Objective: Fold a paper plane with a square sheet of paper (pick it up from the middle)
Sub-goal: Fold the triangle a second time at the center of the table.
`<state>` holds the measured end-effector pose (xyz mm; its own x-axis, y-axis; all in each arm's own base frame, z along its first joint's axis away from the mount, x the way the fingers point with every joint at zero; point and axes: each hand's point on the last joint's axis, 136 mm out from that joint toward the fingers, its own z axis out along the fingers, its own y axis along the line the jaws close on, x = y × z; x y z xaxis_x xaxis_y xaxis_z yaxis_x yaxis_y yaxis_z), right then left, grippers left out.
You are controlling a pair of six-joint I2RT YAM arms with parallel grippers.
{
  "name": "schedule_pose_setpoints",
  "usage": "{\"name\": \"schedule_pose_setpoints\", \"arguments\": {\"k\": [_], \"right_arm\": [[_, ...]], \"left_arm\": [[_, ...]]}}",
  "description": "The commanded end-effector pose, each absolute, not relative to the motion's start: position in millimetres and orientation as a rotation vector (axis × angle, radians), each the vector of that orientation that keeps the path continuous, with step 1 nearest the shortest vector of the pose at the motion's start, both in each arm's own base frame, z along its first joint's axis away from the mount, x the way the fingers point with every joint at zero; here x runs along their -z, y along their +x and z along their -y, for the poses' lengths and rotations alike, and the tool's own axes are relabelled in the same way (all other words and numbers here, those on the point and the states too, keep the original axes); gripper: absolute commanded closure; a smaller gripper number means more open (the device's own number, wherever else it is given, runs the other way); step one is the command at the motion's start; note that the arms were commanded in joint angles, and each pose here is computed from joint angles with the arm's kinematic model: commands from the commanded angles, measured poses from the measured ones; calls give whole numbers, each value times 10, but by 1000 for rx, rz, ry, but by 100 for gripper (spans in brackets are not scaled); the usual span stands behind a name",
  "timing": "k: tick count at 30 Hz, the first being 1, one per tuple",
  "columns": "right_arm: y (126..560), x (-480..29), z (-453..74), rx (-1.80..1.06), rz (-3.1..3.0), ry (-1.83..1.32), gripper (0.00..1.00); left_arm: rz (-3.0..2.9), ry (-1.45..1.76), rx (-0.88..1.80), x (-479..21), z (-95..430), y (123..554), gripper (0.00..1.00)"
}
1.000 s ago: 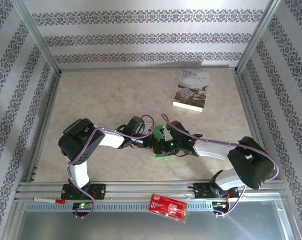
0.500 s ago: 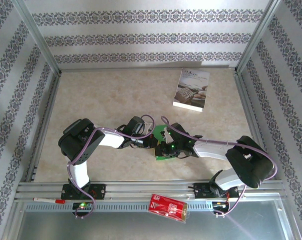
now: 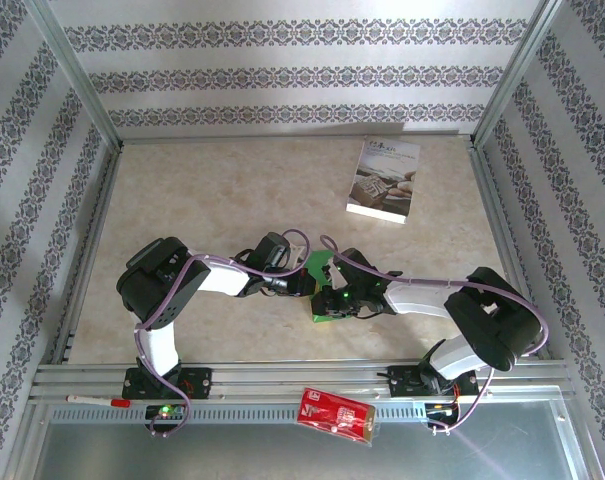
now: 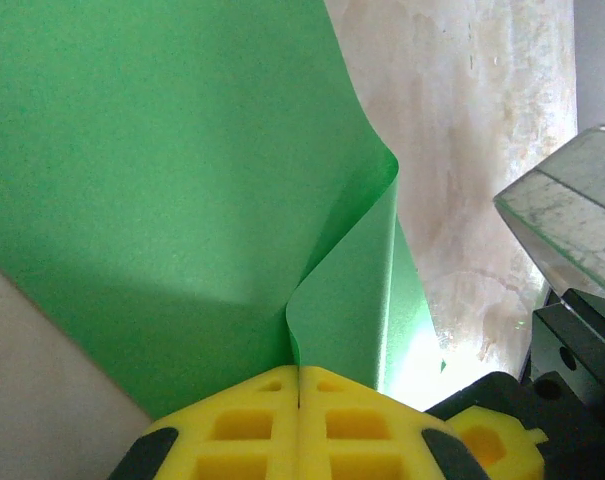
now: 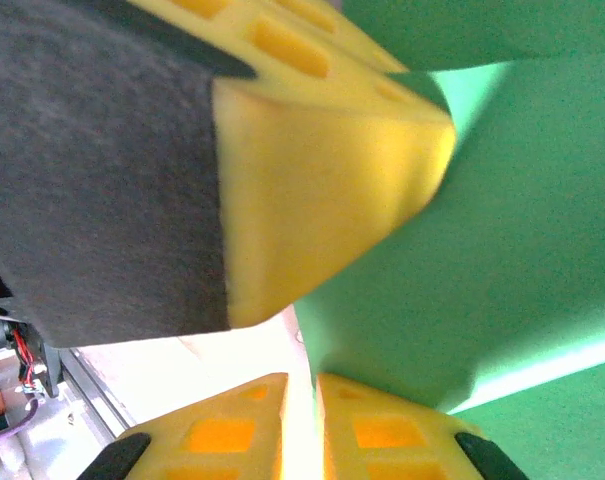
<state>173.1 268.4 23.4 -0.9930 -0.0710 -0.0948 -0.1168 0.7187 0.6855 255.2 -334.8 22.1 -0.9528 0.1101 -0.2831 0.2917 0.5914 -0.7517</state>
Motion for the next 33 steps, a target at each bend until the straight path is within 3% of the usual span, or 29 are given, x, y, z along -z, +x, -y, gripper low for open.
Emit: {"name": "schedule_pose_setpoints", "arguments": {"k": [1, 11, 33], "right_arm": [[1745, -228, -2629, -1129, -2836, -170, 83], [1834, -436, -2630, -1196, -2762, -137, 81], [1777, -206, -2568, -1145, -2823, -115, 82]], "left_arm": [[-2770, 317, 1134, 162, 3180, 2390, 100], [-2775, 325, 1137, 165, 3192, 2391, 100], [-2730, 345, 1207, -26, 3344, 2491, 100]]}}
